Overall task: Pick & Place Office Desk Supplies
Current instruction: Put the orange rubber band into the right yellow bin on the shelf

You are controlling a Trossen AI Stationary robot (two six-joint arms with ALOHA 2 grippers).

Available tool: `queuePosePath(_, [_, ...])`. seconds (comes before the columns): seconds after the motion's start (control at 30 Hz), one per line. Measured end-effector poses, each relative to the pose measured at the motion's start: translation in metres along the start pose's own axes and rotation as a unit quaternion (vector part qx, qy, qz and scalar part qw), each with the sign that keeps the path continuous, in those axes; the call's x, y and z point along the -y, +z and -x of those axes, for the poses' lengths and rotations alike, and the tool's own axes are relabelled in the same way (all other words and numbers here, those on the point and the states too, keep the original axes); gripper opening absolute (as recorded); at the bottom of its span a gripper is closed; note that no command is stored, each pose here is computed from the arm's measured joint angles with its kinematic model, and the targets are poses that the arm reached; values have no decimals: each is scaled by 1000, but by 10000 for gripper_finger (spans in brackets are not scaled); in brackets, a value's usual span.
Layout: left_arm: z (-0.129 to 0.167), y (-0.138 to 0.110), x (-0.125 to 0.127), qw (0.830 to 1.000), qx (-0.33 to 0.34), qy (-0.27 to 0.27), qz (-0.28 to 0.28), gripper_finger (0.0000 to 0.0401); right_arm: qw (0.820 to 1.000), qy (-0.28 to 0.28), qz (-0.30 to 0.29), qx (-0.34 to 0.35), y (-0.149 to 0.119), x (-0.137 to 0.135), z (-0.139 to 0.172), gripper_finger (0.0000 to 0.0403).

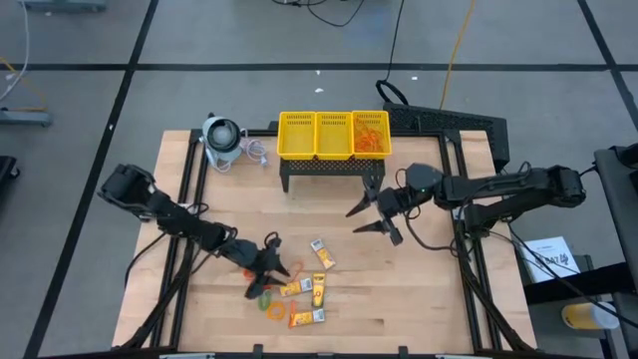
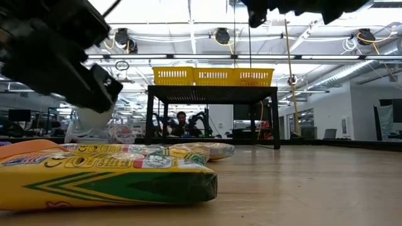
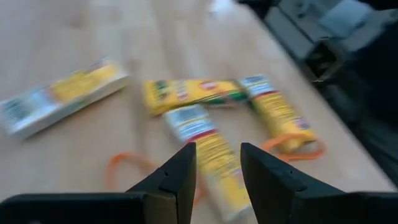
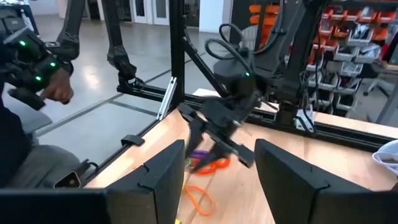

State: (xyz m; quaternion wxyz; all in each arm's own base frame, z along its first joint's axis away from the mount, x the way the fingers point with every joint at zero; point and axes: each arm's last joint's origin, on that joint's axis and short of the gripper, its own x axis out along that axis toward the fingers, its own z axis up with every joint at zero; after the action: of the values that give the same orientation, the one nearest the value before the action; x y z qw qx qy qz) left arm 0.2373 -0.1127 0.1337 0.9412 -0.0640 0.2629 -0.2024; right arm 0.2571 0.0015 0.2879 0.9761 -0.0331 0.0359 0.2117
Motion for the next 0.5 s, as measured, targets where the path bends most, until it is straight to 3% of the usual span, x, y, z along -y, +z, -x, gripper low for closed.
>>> queuePosePath(0.17, [-10, 24, 23, 998, -10, -43, -41, 131, 1000, -7, 14, 26, -10, 0, 3, 187])
queuePosePath(0.3, [-19, 41, 38, 991, -87, -28, -99, 131, 999, -10, 20, 36, -13, 0, 4, 187])
queuePosePath(0.4, [-28, 40, 39, 981, -132, -11, -139, 131, 999, -13, 21, 36, -13, 2, 5, 187])
queuePosePath(0.5, [-40, 37, 39, 979, -130, -12, -155, 131, 999, -14, 22, 37, -13, 2, 5, 187])
